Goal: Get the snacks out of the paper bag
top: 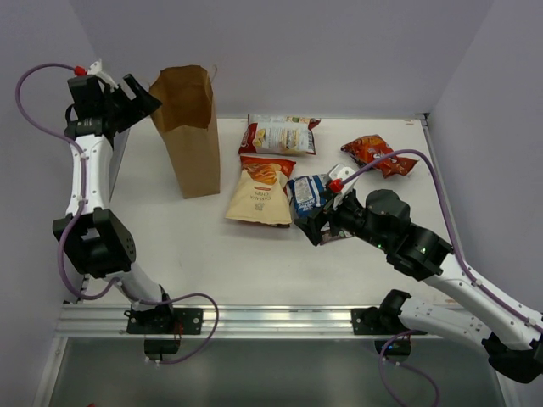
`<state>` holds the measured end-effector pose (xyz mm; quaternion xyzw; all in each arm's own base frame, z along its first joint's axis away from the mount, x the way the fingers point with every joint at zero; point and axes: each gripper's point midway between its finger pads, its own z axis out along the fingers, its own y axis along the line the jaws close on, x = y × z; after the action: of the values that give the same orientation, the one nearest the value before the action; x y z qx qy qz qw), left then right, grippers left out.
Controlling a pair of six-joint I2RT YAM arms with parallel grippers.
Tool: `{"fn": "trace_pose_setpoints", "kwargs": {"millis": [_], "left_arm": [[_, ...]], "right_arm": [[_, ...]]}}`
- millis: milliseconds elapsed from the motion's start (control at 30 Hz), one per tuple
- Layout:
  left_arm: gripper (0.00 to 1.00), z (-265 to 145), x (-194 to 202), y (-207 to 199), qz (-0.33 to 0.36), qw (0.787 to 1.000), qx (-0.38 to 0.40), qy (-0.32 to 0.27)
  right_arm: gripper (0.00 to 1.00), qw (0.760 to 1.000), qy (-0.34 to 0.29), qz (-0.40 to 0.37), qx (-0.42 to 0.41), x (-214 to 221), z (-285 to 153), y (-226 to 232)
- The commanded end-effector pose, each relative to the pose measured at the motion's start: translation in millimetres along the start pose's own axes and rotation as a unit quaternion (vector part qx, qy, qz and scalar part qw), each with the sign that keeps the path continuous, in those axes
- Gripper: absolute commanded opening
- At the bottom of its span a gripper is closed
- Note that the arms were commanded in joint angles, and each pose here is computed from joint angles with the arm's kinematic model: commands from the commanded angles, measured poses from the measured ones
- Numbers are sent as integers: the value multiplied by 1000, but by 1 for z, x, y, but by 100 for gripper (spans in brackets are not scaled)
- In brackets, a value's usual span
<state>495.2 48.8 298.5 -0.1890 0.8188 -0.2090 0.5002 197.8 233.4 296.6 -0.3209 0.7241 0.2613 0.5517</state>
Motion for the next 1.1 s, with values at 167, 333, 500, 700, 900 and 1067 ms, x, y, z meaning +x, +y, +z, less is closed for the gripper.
{"fn": "trace_pose_setpoints", "kwargs": {"millis": [167, 333, 500, 700, 900, 1067], "left_arm": [[100, -63, -38, -38, 61, 997, 15, -55], [100, -113, -34, -48, 98, 993, -8, -69], [100, -162, -21, -48, 121, 987, -37, -102], [100, -223, -3, -74, 162, 973, -22, -162], [100, -272, 18, -98, 211, 959, -6, -191], [100, -297, 22, -102, 212, 955, -2, -206]], "right_arm": [[99, 996, -49, 30, 69, -38, -17, -22], [99, 975, -104, 69, 185, -71, -47, -61], [99, 939, -153, 67, 300, -105, -95, -101], [99, 889, -196, 48, 410, -135, -165, -143], [99, 862, -228, 23, 452, -146, -220, -151], [99, 858, -267, 24, 437, -141, -251, -139]]}}
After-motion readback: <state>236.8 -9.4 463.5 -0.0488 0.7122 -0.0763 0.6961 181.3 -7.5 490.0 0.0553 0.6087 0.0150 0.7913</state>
